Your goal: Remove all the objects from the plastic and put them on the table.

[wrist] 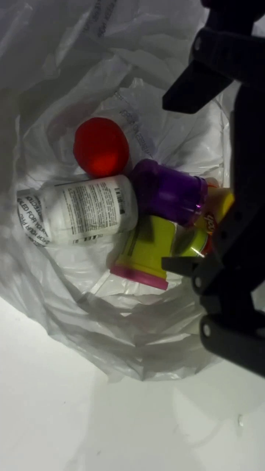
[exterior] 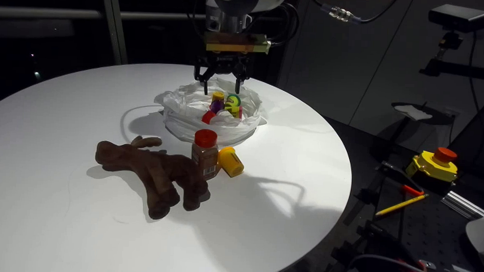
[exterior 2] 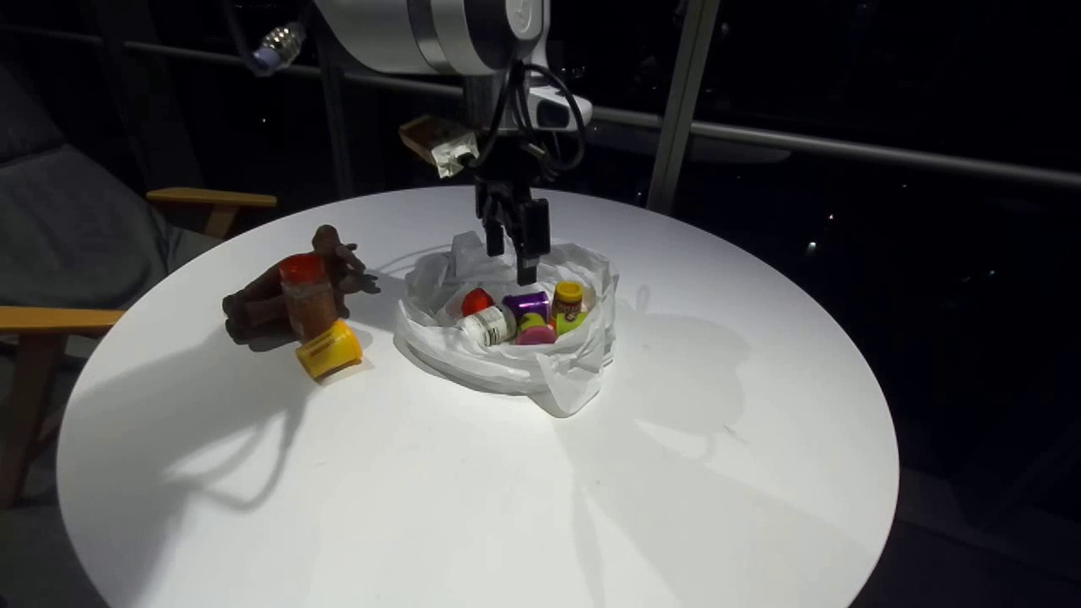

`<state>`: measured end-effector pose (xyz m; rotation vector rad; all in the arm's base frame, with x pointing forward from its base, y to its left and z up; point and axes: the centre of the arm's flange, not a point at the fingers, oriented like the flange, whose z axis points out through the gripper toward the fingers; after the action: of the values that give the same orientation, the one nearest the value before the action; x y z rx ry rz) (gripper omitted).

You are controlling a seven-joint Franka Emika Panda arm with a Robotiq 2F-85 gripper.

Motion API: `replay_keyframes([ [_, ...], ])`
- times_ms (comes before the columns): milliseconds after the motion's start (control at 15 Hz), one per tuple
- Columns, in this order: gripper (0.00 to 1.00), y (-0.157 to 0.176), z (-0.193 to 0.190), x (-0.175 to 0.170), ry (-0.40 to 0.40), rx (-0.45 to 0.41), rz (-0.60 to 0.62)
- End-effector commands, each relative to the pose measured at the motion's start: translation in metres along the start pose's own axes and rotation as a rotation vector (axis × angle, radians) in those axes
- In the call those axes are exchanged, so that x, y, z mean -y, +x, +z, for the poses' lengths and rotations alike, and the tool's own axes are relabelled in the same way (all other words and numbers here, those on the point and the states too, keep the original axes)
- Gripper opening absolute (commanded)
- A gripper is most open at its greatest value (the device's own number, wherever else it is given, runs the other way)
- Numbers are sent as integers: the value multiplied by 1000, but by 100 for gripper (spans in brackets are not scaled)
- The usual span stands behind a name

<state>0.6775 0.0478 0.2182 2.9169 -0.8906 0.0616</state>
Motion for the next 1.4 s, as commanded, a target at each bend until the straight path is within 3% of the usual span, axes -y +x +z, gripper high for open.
replay_keyframes([
  [0,100,32,23,15,59,5,65],
  [533,100,70,24,1,112,-106,211],
  [933,99,73,35,-1,84,-98,199],
  [1067,74,74,41,1,82,-84,196],
  [1133,70,74,43,1,79,-85,199],
  [1333,43,78,49,1,70,-95,214],
])
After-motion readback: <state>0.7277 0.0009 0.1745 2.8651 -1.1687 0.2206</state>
